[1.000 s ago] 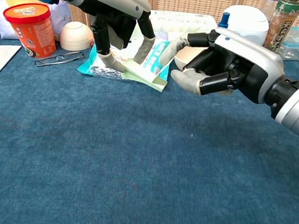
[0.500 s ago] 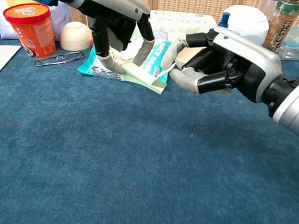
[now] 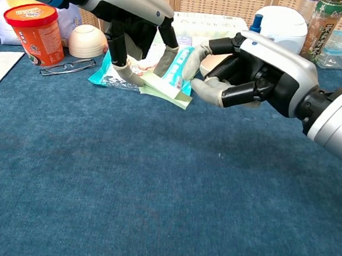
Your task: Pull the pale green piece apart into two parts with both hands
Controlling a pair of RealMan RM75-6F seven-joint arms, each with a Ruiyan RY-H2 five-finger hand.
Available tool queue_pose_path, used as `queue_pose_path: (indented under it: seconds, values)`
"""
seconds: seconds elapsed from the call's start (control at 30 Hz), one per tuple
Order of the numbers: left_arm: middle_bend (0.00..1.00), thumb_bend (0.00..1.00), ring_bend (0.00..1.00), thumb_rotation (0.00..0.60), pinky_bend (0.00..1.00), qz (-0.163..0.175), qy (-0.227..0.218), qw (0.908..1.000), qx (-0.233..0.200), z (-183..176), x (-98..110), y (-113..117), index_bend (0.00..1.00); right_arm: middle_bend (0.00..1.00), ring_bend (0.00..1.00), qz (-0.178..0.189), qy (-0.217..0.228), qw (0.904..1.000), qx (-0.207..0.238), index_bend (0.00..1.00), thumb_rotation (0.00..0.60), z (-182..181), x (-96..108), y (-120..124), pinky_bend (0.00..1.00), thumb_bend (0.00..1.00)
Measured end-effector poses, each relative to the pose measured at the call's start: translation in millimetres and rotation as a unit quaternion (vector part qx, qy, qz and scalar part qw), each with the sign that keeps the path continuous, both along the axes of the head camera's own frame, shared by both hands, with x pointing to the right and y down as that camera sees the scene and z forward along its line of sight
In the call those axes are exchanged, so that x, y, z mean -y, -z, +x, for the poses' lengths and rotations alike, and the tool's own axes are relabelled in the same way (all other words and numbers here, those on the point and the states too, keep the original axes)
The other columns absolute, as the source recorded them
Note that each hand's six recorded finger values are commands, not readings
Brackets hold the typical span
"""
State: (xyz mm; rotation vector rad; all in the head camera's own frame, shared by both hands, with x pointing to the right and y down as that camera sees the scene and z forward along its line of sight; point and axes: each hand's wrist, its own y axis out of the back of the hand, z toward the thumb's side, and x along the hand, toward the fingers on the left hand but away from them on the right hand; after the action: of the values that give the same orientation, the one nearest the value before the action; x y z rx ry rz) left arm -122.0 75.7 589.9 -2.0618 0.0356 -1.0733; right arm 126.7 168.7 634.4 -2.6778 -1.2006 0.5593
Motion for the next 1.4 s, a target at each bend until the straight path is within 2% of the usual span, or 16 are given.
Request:
queue_pose_path:
  seconds: [0.77,1.4]
  values:
    - [1.0,0.43,1.0,0.6,1.0,-0.002,0.001,1.0,0.004,-3,0,-4,0.76,0.99,1.0,0.005,-0.012,0.9999,-0.003,0.7,0.6,2,2,-3,1.0,0.47]
    - [1.0,0.43,1.0,0.6,1.0,-0.01,0.019,0.9995,0.021,-22,1,-13,0.76,1.0,1.0,0.012,-0.026,0.9994,-0.017,0.72,0.6,19,8,-4,1.0,0.49]
